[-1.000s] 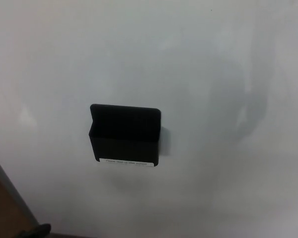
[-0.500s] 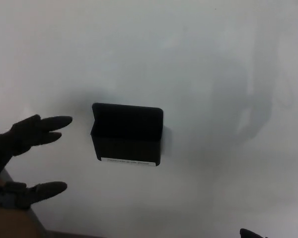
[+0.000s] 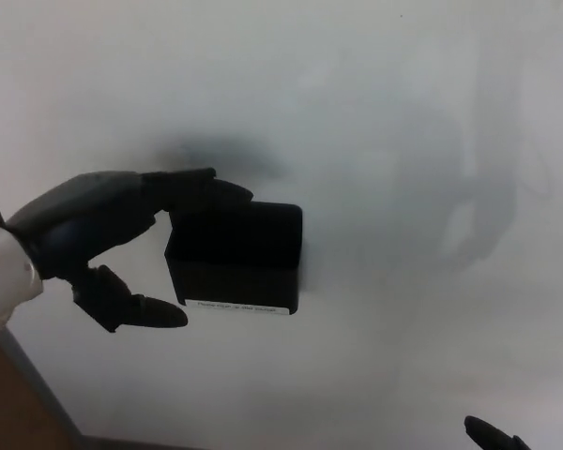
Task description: A magnetic marker holder is on the left hand side of the white board, the robot put the index and middle finger into the opening of the container and pull off the magnetic holder and hand it to a human on the left hand side.
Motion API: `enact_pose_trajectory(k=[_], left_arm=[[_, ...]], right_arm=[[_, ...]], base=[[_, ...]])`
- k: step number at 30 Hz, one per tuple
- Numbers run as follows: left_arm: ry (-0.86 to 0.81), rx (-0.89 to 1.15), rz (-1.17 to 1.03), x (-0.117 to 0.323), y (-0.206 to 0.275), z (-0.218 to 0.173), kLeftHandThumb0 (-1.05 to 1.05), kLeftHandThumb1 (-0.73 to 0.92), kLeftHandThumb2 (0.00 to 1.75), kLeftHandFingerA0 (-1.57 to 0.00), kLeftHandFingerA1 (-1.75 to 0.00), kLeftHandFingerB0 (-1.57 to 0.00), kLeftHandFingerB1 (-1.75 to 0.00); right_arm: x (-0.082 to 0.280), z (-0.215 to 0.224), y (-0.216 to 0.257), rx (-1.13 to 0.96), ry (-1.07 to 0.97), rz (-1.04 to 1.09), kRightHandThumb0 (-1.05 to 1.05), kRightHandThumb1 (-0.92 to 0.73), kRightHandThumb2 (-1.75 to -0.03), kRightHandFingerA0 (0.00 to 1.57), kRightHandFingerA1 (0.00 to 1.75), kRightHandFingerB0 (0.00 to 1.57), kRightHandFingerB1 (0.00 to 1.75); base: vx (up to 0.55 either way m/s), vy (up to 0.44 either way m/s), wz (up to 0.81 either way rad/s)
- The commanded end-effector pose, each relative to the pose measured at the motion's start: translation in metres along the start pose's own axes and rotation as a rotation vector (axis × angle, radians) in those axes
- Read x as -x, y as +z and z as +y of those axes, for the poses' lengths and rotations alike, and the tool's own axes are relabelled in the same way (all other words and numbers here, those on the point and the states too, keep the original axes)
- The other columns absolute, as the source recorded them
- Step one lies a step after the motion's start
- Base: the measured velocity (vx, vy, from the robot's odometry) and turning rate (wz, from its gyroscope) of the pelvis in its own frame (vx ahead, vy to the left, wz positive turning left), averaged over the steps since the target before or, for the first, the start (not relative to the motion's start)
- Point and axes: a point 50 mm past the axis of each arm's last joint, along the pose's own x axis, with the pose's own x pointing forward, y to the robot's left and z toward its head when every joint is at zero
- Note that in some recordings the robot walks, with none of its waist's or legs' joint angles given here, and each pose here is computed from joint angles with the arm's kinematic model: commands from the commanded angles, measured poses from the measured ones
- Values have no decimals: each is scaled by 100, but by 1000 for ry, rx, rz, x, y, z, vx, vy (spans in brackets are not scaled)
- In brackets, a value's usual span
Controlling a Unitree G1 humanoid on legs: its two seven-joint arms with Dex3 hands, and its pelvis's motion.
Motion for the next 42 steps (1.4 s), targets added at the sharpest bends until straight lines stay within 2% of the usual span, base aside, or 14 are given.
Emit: enact_pose_trajectory(k=[1,2,3,4,5,12,13,28,29,42], left_arm=[[-87,-23,117,-7,-13,-3,-33,19,85,-7,-50,-7,-49],[-91,-23,120,-7,-14,-3,-33,19,85,-7,-50,-7,-49],[-95,-18,121,-8,-14,-4,-74,52,57,-22,-30,-20,-27],[-100,-12,122,-8,-14,-4,-74,52,57,-22,-30,-20,-27],[-105,-7,124,-8,-14,-5,-74,53,57,-21,-30,-21,-27],[-115,-7,162,-11,-21,-7,-74,53,57,-21,-30,-18,-27],[-117,-6,166,-12,-21,-7,-73,53,57,-21,-29,-18,-27],[-127,-13,105,-14,-1,-3,-71,52,57,-22,-30,-18,-27],[-156,-12,91,-14,7,-2,-75,44,78,-22,-41,-14,-36],[-237,-15,91,-24,15,-14,-77,44,79,-25,-43,-16,-37]], right_arm=[[-3,-5,7,6,-30,-53,-59,-72,-61,64,47,40,36],[-4,-5,7,2,-29,-53,-59,-72,-61,64,47,40,36],[-4,-5,7,0,-28,-53,-63,-59,-90,56,59,34,49],[-5,-4,7,-3,-26,-52,-63,-59,-90,56,59,34,49],[-5,-5,7,7,-24,-54,-60,-74,-62,63,46,39,36],[-4,-5,7,17,-26,-60,-60,-73,-62,64,47,39,37],[-4,-6,7,13,-26,-59,-63,-60,-91,57,59,34,50],[-6,-6,9,9,-27,-63,-65,-60,-91,57,59,34,49],[-5,-7,7,15,-29,-54,-65,-60,-91,57,59,35,50],[0,-6,2,6,-34,-32,-63,-59,-91,57,59,35,50]], base=[[0,0,0],[0,0,0],[0,0,0],[0,0,0],[0,0,0],[0,0,0],[0,0,0],[0,0,0],[0,0,0],[0,0,0]])
